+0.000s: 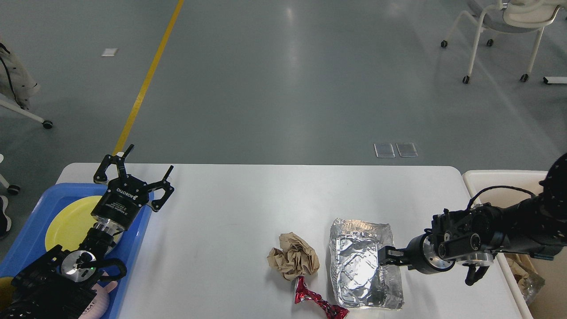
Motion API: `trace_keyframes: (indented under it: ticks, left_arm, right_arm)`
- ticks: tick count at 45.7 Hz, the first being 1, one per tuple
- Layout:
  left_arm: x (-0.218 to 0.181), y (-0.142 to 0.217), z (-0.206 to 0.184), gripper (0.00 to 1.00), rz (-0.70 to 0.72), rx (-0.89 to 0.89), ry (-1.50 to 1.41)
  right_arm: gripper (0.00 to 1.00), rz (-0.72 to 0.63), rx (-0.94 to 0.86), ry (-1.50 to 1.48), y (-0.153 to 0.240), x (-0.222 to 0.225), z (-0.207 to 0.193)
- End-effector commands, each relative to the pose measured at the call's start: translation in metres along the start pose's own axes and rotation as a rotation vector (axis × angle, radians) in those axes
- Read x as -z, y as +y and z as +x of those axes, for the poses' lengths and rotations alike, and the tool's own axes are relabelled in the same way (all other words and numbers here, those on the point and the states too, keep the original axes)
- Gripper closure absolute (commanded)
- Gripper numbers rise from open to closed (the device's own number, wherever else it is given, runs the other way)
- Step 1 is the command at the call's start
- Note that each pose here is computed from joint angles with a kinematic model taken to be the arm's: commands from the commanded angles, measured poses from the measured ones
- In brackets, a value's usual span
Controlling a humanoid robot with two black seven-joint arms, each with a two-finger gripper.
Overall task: Tidy desktop
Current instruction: 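Grasp the foil packet, lift it and drop it into the bin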
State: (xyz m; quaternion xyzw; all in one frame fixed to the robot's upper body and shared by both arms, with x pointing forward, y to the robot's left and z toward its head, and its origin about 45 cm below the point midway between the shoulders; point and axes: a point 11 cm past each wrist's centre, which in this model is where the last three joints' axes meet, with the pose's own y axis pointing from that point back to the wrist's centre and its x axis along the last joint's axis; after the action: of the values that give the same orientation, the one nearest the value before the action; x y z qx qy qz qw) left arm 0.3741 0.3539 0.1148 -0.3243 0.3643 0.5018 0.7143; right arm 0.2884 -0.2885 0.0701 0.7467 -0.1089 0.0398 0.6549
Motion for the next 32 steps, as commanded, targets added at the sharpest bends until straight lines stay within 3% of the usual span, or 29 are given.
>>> trace_keyframes:
  ticks: [1,19,28,29,32]
  left_arm:
    - [0.000,0.000,0.000,0.01,0.000,0.000,0.000]
    - [0.000,0.000,0.000,0.01,-0.001,0.000,0.000]
    - [0.000,0.000,0.000,0.01,-0.001,0.000,0.000]
    - [0.000,0.001,0.000,0.01,-0.001,-0.001,0.001]
    - [0.000,0.001,0.000,0.01,0.000,-0.001,0.001]
  right_arm:
    - [1.00,-0.002,-0.001,0.000,-0.001,-0.001,0.000]
    - [1.00,0.034,0.006,-0.037,0.011,0.007,0.005]
    - [1.00,0.135,0.043,-0.130,0.156,-0.002,0.093]
    - [1.00,0.167,0.031,-0.114,0.207,0.000,0.117]
    - [1.00,0.188,0.004,-0.055,0.272,0.004,0.139]
